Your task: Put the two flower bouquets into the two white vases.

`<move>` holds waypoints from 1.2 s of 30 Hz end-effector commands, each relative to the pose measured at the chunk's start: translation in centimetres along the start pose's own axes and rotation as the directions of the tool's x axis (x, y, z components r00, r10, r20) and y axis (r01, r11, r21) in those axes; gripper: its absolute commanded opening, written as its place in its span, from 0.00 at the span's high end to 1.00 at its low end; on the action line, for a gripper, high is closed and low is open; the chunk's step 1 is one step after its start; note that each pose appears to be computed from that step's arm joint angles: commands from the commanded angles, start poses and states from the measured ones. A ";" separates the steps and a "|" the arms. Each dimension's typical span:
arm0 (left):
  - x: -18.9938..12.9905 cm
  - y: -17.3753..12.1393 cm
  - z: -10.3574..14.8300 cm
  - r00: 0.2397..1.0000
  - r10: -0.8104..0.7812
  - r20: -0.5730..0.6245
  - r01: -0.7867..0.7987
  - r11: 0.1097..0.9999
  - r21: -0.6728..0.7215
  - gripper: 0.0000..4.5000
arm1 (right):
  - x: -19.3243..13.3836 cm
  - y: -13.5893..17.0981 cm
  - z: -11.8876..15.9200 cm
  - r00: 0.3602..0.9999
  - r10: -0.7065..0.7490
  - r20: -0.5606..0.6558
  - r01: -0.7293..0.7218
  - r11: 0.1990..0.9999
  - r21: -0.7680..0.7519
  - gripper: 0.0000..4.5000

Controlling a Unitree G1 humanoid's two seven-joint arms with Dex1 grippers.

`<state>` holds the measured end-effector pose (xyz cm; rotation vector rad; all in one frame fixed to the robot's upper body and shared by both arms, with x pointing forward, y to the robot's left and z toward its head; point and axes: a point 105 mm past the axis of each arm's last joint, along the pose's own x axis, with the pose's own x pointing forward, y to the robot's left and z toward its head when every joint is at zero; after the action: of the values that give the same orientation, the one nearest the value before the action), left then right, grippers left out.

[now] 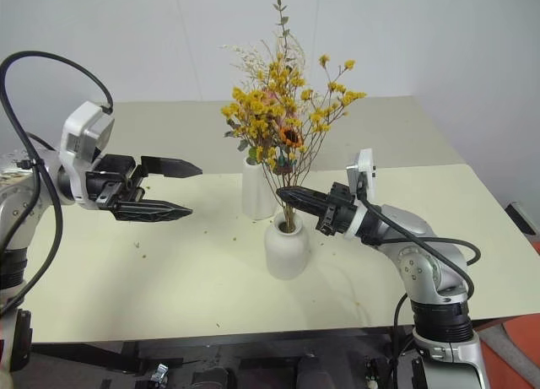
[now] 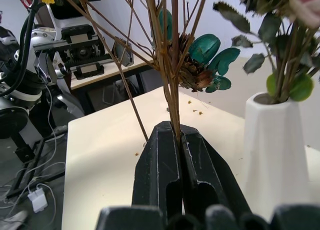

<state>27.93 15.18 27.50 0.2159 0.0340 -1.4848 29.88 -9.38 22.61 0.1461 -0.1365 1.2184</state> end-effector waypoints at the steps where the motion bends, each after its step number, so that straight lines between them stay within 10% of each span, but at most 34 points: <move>1: -0.4 -0.4 1.2 1.000 0.001 0.009 -0.001 0.999 0.051 0.00 | -0.2 0.3 0.9 1.000 0.005 0.030 -0.004 0.999 -0.037 0.70; 7: -0.4 -0.4 1.1 1.000 0.001 0.009 -0.002 0.999 0.046 0.00 | -1.4 0.2 1.2 1.000 -0.009 0.005 0.009 0.999 -0.048 0.24; 30: -3.1 -0.6 -1.2 0.974 0.228 0.006 -0.228 0.974 -0.005 0.00 | -11.6 -2.8 3.8 0.938 -0.212 -0.274 0.133 0.951 -0.280 0.24; 36: -4.1 -1.0 -2.4 0.951 0.309 -0.012 -0.309 0.950 -0.033 0.00 | -12.3 -2.7 3.9 0.928 -0.260 -0.268 0.177 0.938 -0.297 0.01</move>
<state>27.47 19.36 24.51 0.1606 0.0718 -1.1849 28.49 -21.93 22.41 -0.2004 0.0475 1.0048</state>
